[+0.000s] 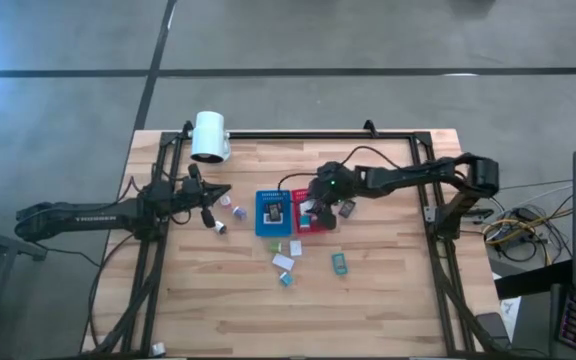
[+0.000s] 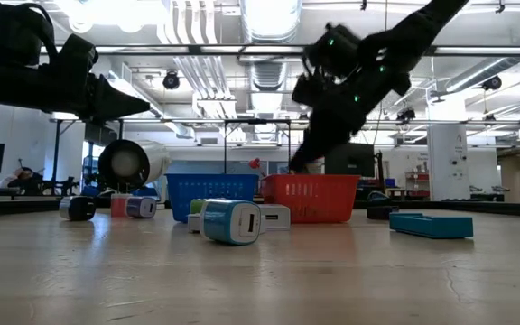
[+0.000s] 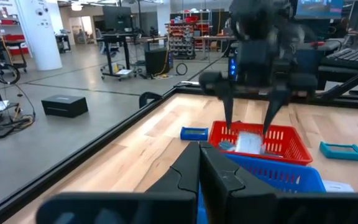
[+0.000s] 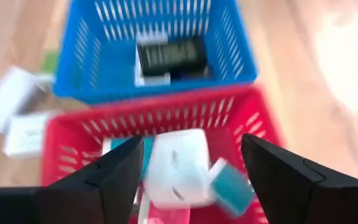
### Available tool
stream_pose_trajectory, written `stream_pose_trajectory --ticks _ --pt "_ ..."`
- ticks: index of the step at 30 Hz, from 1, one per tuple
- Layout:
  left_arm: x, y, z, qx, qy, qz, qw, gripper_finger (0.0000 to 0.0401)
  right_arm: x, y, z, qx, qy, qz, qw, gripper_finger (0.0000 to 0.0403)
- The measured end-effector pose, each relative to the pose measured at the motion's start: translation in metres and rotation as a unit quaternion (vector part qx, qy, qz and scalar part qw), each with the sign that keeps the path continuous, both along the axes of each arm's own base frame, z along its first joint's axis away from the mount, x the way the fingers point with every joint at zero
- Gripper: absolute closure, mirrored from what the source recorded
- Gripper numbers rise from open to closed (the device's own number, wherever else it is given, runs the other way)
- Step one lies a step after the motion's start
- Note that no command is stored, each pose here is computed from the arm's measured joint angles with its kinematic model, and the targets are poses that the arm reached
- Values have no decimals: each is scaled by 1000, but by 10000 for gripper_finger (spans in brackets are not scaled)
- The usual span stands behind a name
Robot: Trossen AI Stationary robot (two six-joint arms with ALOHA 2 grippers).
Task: Pick & Place Office items
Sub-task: Put the blue digital timer into the blue bin
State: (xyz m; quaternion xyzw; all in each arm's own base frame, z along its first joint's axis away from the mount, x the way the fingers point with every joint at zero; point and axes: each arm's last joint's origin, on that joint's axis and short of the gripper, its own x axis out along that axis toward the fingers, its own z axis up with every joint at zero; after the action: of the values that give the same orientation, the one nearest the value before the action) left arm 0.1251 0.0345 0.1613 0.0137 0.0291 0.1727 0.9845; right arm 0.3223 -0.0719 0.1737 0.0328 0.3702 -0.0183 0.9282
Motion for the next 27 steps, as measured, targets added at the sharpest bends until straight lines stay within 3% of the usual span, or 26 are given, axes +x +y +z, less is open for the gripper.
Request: stream_pose_trajectory --ticks 6,13,22,27 --pt "0 0 0 -11 -4 -2 1000 389 -26 7 48 -15 -110 17 994 140" --pt "0 0 0 -20 -5 -3 1000 389 -87 24 89 -48 -308 47 949 179" --pt "0 0 -1 -20 -3 -3 1000 389 -167 43 49 -64 -450 41 890 288" --pt "0 0 -1 -22 -2 -3 1000 389 -191 47 22 -58 -472 25 879 352"
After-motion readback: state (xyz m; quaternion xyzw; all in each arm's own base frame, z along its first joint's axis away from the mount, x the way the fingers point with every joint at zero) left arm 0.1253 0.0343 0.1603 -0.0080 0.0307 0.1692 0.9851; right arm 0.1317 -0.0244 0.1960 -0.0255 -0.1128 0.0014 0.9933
